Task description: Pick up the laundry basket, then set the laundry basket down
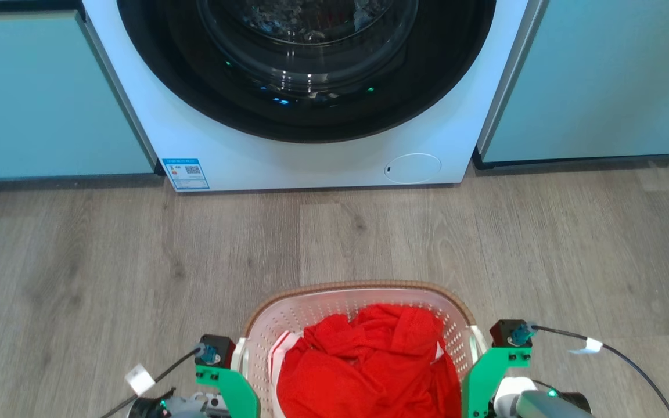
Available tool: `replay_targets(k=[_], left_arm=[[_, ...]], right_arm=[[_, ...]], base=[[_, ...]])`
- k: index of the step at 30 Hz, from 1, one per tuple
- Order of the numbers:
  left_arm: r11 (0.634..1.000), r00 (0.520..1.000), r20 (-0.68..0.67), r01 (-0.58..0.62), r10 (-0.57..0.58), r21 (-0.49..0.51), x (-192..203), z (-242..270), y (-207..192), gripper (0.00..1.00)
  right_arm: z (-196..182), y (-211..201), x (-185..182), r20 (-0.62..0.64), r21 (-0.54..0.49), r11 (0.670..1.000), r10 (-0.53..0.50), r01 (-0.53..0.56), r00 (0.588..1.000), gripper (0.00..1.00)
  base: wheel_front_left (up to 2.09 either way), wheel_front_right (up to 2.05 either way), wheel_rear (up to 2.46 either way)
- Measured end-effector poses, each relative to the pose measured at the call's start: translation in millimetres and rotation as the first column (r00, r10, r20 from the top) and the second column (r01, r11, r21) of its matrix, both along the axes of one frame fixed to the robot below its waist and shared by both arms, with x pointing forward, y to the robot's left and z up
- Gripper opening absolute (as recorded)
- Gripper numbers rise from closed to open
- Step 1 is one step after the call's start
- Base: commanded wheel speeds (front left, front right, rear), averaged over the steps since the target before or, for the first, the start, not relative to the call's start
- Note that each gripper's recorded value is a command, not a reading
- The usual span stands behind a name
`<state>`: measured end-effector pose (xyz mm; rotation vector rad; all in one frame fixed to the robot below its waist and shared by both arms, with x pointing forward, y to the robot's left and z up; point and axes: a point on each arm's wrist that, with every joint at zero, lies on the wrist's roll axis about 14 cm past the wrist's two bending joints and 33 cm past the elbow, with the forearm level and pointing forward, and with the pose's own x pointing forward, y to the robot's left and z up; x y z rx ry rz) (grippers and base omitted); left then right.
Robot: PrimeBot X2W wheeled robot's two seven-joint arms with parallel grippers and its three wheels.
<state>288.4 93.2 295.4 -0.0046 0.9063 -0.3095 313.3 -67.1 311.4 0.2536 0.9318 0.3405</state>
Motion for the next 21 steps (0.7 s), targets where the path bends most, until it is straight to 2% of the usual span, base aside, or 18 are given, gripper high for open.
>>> replay_targets(k=[21], left_arm=[[1.0, 1.0, -0.016, 0.003, -0.003, 0.008, -5.6, 0.1, 1.4, 0.0]], right_arm=[[-2.9, 1.7, -11.2, -0.035, -0.005, 1.0, 0.015, -0.015, 0.999, 0.0]], base=[[0.0, 0.0, 0.0]])
